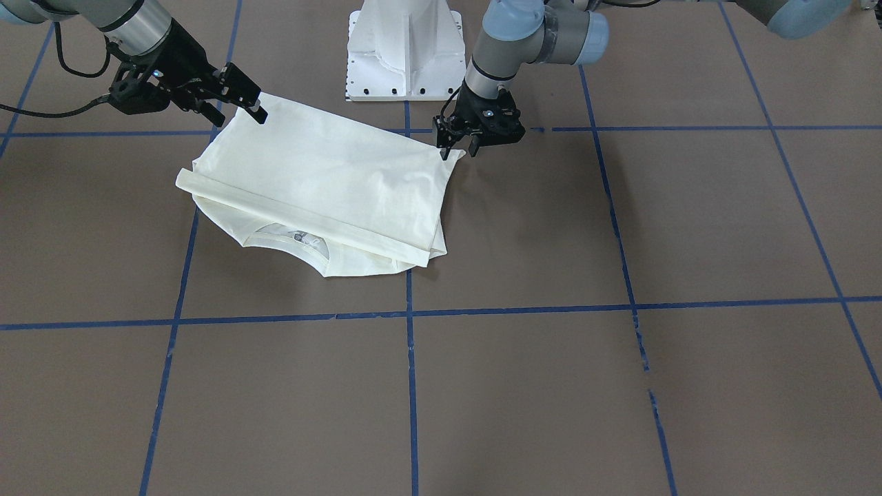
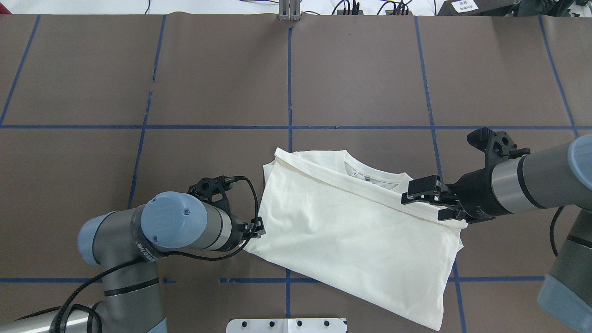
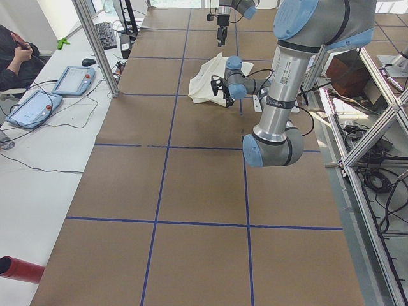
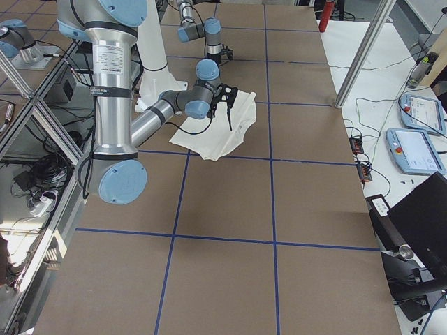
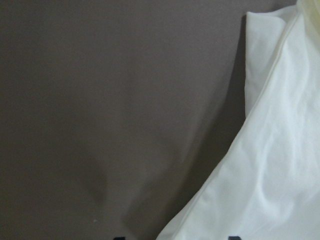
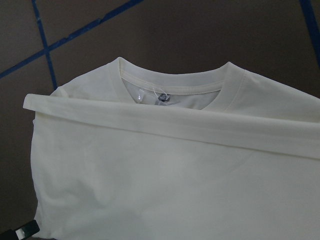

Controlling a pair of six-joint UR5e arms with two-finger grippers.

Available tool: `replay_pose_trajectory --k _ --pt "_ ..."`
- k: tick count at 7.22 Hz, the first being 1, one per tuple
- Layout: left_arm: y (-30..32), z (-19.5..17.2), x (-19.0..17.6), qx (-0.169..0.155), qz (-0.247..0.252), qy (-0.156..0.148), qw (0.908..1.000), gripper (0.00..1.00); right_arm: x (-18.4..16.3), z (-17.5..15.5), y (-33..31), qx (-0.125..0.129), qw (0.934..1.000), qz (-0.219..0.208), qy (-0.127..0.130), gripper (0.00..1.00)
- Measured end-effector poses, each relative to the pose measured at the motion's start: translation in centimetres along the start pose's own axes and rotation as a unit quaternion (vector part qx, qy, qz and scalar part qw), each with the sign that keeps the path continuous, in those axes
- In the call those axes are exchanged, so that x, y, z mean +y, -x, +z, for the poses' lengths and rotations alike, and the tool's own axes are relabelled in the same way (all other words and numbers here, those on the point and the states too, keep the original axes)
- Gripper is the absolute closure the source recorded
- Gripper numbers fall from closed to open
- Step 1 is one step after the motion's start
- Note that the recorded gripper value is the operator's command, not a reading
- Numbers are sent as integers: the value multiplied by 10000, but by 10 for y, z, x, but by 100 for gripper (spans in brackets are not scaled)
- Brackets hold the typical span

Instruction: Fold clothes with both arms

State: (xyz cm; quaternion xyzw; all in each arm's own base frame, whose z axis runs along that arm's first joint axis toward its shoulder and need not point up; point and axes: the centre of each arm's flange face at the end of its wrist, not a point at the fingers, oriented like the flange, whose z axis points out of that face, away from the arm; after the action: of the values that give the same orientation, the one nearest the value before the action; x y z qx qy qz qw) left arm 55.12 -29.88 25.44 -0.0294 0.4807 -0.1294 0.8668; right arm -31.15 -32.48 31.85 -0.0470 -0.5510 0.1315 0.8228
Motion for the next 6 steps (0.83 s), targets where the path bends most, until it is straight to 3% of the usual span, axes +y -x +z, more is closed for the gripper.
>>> replay_pose_trajectory --k 2,6 --pt "1 2 2 -20 10 15 10000 47 0 0 0 -2 10000 -4 -4 0" --pt "3 7 3 -68 54 27 10000 100 -1 1 0 4 10000 -4 -3 0"
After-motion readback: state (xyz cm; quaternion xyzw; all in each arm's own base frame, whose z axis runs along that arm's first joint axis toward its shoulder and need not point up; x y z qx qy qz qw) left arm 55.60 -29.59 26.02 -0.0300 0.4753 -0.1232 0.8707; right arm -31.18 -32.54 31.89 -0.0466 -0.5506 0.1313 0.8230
